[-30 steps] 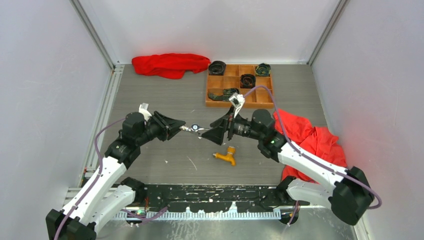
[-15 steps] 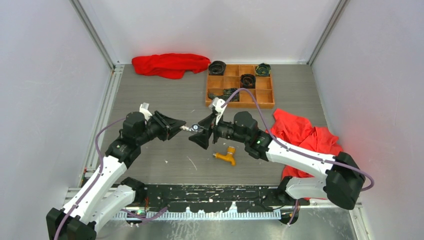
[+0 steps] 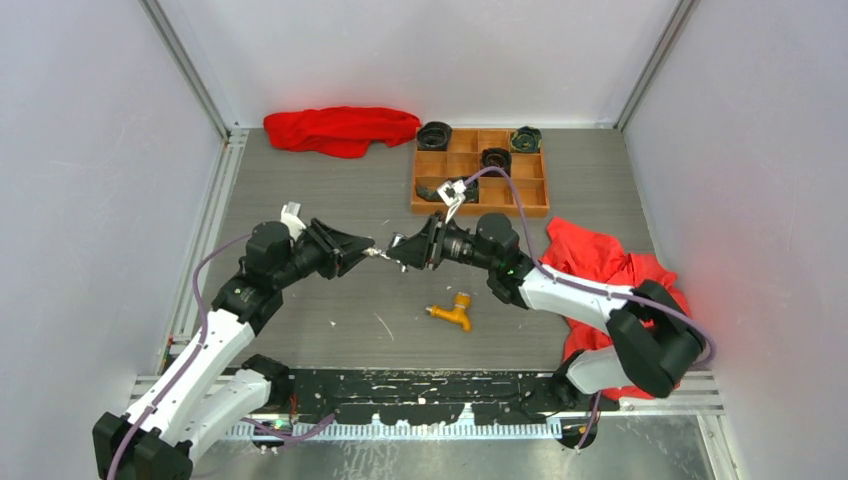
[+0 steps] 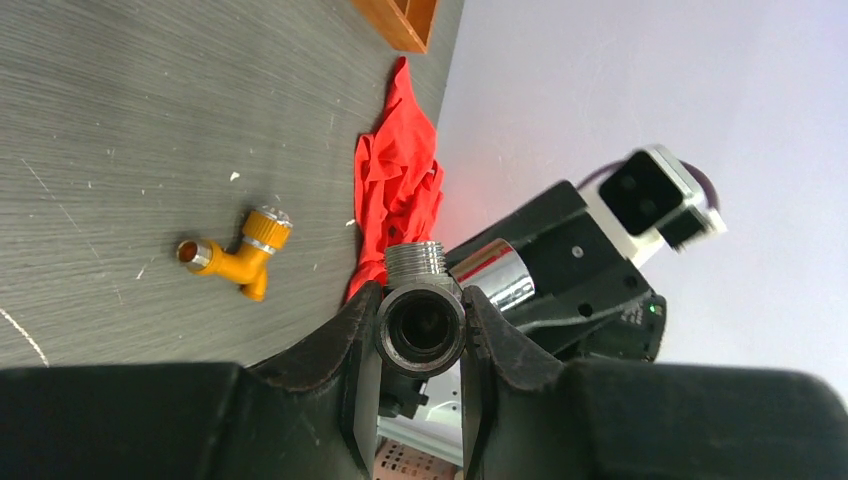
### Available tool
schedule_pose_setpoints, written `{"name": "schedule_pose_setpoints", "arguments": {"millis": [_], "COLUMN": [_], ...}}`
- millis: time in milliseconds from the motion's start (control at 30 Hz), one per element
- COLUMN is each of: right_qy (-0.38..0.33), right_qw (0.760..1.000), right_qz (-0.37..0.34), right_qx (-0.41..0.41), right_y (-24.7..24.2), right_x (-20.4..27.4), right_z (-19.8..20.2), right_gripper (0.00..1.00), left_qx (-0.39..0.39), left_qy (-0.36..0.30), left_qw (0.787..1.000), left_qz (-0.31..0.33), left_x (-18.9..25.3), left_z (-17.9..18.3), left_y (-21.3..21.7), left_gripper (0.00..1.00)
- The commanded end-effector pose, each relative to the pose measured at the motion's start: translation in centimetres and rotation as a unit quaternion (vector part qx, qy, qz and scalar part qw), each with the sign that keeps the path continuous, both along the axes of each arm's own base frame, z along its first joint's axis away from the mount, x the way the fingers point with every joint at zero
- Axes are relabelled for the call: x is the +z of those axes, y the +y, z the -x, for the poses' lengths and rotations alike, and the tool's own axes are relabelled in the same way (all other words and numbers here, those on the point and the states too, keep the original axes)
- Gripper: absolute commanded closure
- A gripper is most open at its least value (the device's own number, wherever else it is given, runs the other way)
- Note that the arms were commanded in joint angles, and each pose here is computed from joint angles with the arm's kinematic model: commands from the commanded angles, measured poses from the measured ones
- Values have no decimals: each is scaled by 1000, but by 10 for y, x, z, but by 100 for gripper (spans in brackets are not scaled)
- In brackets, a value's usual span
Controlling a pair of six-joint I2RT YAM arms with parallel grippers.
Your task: Install the water faucets
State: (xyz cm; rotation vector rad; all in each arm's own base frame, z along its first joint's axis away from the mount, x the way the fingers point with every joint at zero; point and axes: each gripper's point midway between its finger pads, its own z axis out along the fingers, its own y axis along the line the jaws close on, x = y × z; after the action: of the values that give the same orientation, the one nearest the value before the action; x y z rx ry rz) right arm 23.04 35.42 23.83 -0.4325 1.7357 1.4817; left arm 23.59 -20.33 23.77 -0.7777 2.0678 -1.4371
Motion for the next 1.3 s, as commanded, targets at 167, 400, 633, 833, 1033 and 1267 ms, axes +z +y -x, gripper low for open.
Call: {"name": "schedule_pose_setpoints", "arguments": {"millis": [167,400,633,833,1033,1267], "right_qy": [226,182,-109,-314,-389,-400], "right_qw": [953,982,952,852,767,720], "right_qz": [-171,-5,198,344,415,449], "right_qx": [111,-57,-209,-239,-296,-346], "right_y": [0,-30,-67,-65,-65,-74], "right_x": [20,-44,-8,13,26,36], "right_z": [22,-5,-13,5,8,0], "right_gripper": [42,1,0,0,0,0], "left_qx": [-11,-8,-8,-12,-8,-6], "left_qy": [-82,-82,-81,-84,-77,-75], "left_qw": [996,996,997,996,997,997], "left_qz": [23,18,13,13,9,8], "left_x": [49,49,47,51,47,44], "left_z": [-2,-1,-6,-10,-7,-6], "left_y": [-3,-1,-3,-6,-3,-2], "left_gripper": [100,100,100,100,100,100]}}
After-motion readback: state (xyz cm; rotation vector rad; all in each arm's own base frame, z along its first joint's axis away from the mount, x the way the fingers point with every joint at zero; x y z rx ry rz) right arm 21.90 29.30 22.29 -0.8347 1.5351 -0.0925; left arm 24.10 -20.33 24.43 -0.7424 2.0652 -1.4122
